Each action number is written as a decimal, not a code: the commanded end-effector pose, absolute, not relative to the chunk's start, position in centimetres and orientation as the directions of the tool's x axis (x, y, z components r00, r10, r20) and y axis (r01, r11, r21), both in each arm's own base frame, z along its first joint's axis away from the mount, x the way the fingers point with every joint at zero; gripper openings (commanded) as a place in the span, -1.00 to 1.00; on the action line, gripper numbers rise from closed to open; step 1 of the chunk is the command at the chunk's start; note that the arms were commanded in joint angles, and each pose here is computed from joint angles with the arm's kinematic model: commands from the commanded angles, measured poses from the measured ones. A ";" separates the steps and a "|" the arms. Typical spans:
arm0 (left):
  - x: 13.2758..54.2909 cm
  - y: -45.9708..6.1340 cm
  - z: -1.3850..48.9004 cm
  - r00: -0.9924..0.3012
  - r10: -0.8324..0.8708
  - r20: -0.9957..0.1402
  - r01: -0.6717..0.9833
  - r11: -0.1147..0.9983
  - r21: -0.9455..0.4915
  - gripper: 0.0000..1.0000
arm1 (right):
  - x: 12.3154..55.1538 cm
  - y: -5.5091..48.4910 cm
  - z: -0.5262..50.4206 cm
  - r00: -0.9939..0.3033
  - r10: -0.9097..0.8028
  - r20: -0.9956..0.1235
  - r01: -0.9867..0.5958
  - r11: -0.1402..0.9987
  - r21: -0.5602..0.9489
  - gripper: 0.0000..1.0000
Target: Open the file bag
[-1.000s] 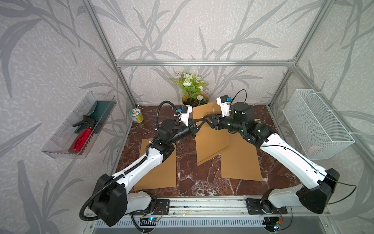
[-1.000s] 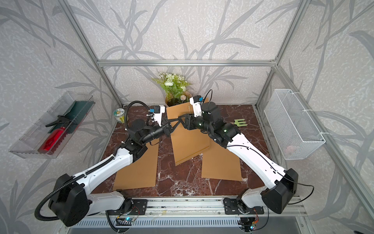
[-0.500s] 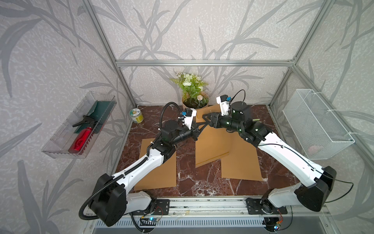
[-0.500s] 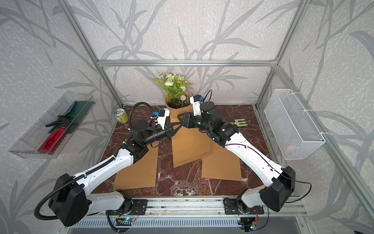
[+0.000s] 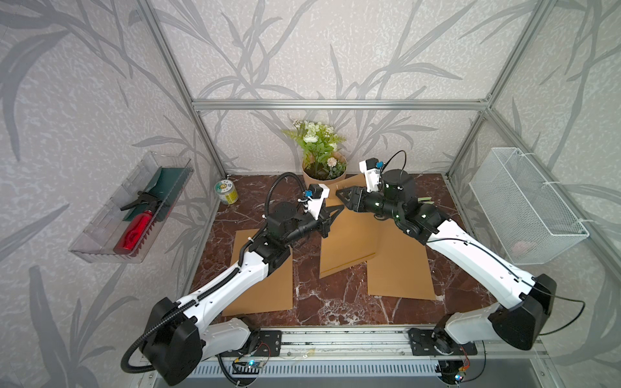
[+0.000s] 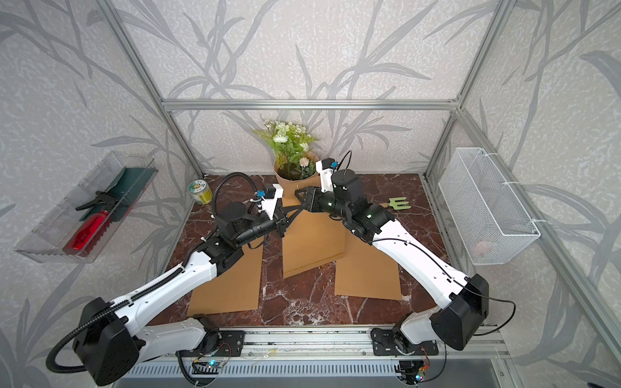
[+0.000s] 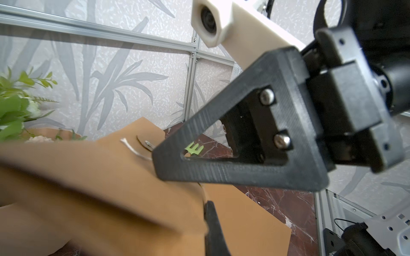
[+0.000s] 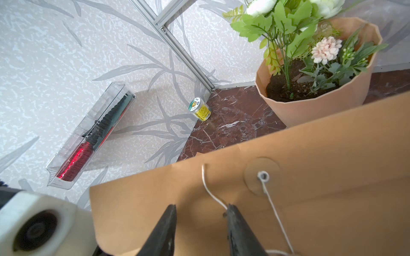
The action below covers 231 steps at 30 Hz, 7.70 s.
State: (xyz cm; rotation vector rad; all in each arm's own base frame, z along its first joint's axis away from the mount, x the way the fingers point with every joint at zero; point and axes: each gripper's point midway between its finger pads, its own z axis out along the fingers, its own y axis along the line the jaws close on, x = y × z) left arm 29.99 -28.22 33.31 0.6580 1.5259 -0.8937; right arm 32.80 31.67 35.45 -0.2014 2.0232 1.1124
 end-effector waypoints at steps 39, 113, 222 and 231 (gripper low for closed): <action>31.0 -27.3 37.0 -0.036 -0.119 -0.992 0.783 0.613 -0.102 -1.00 | 28.9 26.9 36.2 -0.570 -0.025 -0.821 -0.579 0.721 0.380 -1.00; 26.6 -28.1 43.3 -0.011 -0.337 -0.941 0.912 0.382 -0.148 -1.00 | 30.6 29.2 38.8 -0.407 0.027 -0.913 -0.689 0.647 0.327 -0.55; 28.2 -27.4 37.6 -0.156 -0.296 -0.942 0.867 0.415 -0.274 -1.00 | 31.9 24.2 42.8 -0.414 0.105 -0.904 -0.655 0.655 0.376 -1.00; 28.6 -27.9 37.4 -0.171 -0.292 -0.941 0.871 0.401 -0.283 -1.00 | 31.7 25.4 43.5 -0.414 0.098 -0.905 -0.683 0.623 0.380 -1.00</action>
